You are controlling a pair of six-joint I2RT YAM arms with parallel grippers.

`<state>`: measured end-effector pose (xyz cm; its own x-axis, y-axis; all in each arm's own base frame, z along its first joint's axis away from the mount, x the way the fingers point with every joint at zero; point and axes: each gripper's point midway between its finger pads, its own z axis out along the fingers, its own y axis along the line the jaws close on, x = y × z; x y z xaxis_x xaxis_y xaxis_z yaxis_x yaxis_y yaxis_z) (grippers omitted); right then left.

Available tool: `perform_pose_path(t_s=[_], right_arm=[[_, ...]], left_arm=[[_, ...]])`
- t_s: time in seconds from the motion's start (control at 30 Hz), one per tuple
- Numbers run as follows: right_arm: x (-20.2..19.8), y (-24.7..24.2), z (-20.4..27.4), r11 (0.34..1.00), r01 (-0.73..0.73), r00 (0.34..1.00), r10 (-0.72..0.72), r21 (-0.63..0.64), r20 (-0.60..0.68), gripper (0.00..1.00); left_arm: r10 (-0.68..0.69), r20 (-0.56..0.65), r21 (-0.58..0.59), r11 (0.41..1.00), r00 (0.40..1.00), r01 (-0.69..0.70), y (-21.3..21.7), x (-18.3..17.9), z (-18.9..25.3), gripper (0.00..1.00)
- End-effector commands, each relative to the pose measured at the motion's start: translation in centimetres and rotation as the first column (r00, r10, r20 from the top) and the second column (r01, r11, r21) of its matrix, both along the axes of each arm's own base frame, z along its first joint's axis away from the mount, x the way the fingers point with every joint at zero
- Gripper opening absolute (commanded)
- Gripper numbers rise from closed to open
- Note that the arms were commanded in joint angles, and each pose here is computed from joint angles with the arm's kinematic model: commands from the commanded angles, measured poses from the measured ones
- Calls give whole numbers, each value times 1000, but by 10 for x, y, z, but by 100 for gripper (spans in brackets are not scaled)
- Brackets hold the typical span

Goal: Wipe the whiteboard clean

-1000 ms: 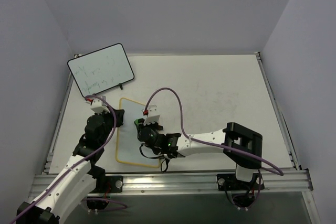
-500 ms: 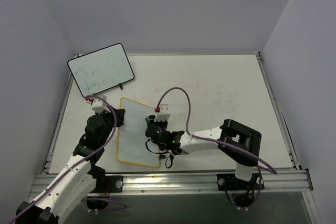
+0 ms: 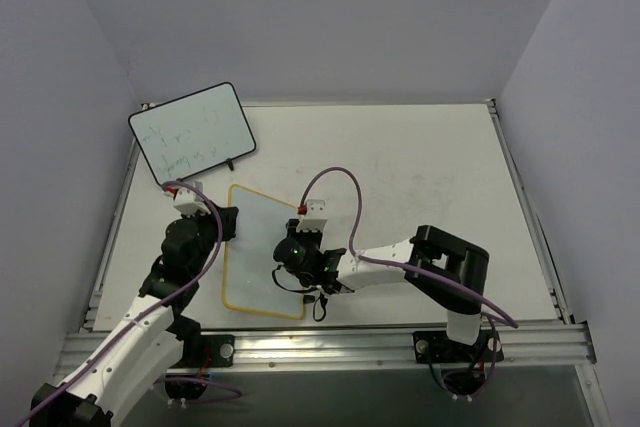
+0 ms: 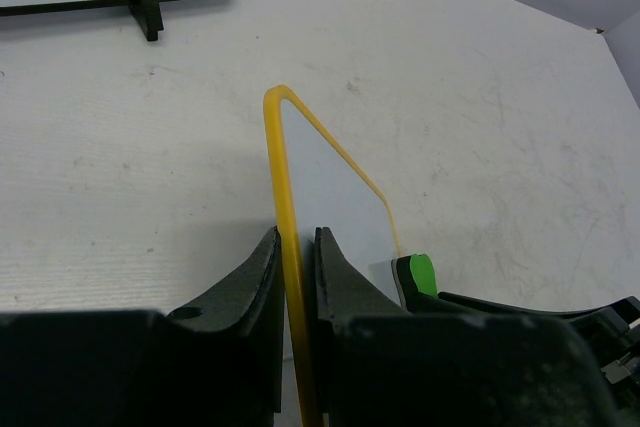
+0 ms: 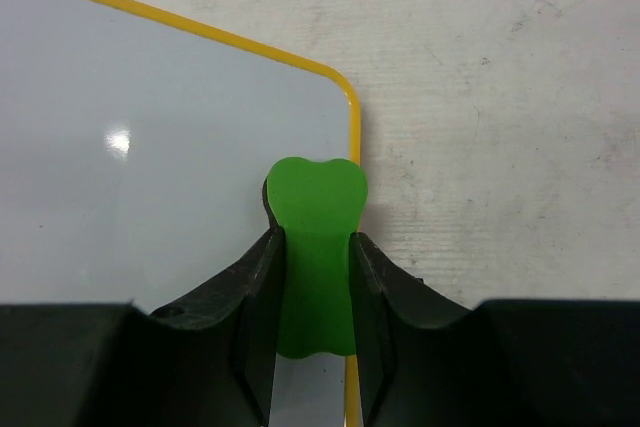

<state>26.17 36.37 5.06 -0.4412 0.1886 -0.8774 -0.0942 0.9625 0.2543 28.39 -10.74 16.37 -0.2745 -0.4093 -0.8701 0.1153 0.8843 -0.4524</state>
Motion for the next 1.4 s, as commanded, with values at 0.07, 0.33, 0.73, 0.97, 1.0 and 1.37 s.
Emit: perform_pose_path(t_s=[0.07, 0.33, 0.73, 0.97, 1.0, 1.37], right_arm=[[-40, -50, -86, 938, -105, 976, 34, -332, -214, 0], [-41, -31, -62, 899, -92, 992, 44, -428, -120, 0], [-44, -26, -63, 832, -90, 994, 45, -548, -95, 0], [-46, -10, -39, 883, -129, 991, 100, -450, -88, 0], [-46, -7, -33, 886, -134, 991, 109, -445, -81, 0], [-48, 14, 51, 944, -176, 983, 182, -280, -2, 0]], left_arm=[[-131, 120, 35, 991, 984, 128, -22, -1, 29, 2], [-131, 122, 35, 991, 984, 128, -22, -2, 30, 2], [-132, 121, 37, 991, 984, 128, -22, -2, 29, 2], [-130, 114, 37, 991, 985, 127, -22, -2, 28, 2], [-127, 116, 36, 992, 985, 123, -21, -2, 29, 2], [-114, 136, 8, 993, 984, 114, -17, -10, 39, 29]])
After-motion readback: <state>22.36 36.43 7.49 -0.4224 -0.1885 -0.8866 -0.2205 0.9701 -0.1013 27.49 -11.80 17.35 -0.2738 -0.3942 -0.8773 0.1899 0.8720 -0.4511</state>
